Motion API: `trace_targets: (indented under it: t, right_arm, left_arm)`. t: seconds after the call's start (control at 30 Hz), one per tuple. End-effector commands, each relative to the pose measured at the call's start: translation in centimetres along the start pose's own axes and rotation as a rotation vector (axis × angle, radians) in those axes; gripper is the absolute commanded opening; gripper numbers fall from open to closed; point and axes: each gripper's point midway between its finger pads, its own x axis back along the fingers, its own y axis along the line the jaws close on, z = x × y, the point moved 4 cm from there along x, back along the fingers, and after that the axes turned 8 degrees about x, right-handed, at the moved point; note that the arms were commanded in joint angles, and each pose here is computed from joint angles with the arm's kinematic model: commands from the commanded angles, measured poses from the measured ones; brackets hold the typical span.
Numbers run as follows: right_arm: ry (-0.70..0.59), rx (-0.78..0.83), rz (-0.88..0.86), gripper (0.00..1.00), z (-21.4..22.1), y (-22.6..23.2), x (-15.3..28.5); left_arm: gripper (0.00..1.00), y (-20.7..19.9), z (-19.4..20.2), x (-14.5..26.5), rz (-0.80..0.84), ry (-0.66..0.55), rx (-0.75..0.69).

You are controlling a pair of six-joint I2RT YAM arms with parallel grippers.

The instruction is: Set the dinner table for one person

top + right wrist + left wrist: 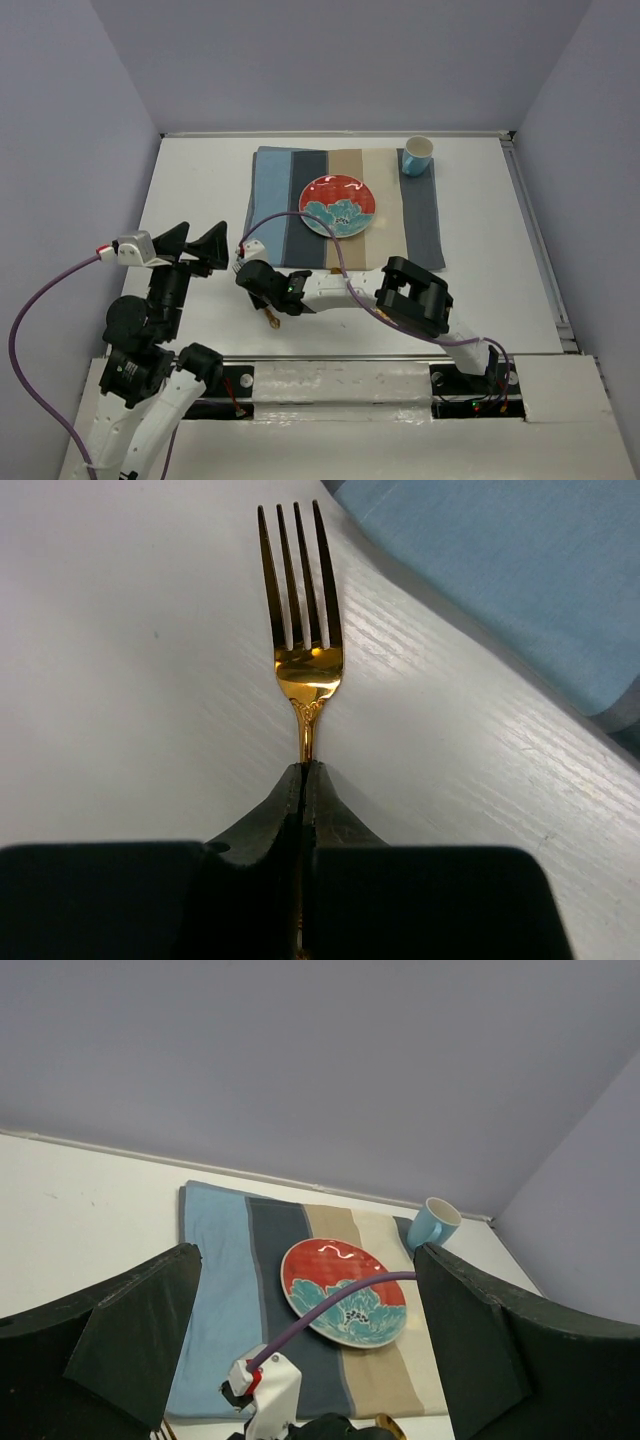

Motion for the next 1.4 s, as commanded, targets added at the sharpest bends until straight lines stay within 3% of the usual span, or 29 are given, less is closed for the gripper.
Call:
trace_targets:
  t: [0.0,0.23,0.57,0.73,1.37]
  right_arm:
    - [-0.193,-0.096,0.034,0.0,-6.8,0.1,4.4]
    - [-0.342,-0.228,0.186,0.0,-12.8,-6.7,5.3]
    - [-0.466,-0.426,0.321,0.0,-19.6,-16.6,2.2]
    - [-0.454,-0.456,0.352,0.0,-19.5,-19.8,-0.8]
    - [-0.35,-0.546,0.359,0.0,-15.3,-20.3,-7.9]
  left_arm:
    - [0.99,-0.8,-1.7,0.4,0.034,-0.066,0.016]
    - [0.99,-0.7,-1.9,0.5,0.033,-0.074,0.015]
    - [0.99,-1.0,-1.8,0.6,0.052,-0.067,0.021]
    - [0.99,-1.0,-1.9,0.8,0.052,-0.073,0.019]
    - [0.99,-1.1,-1.4,0.2,0.055,-0.05,0.007]
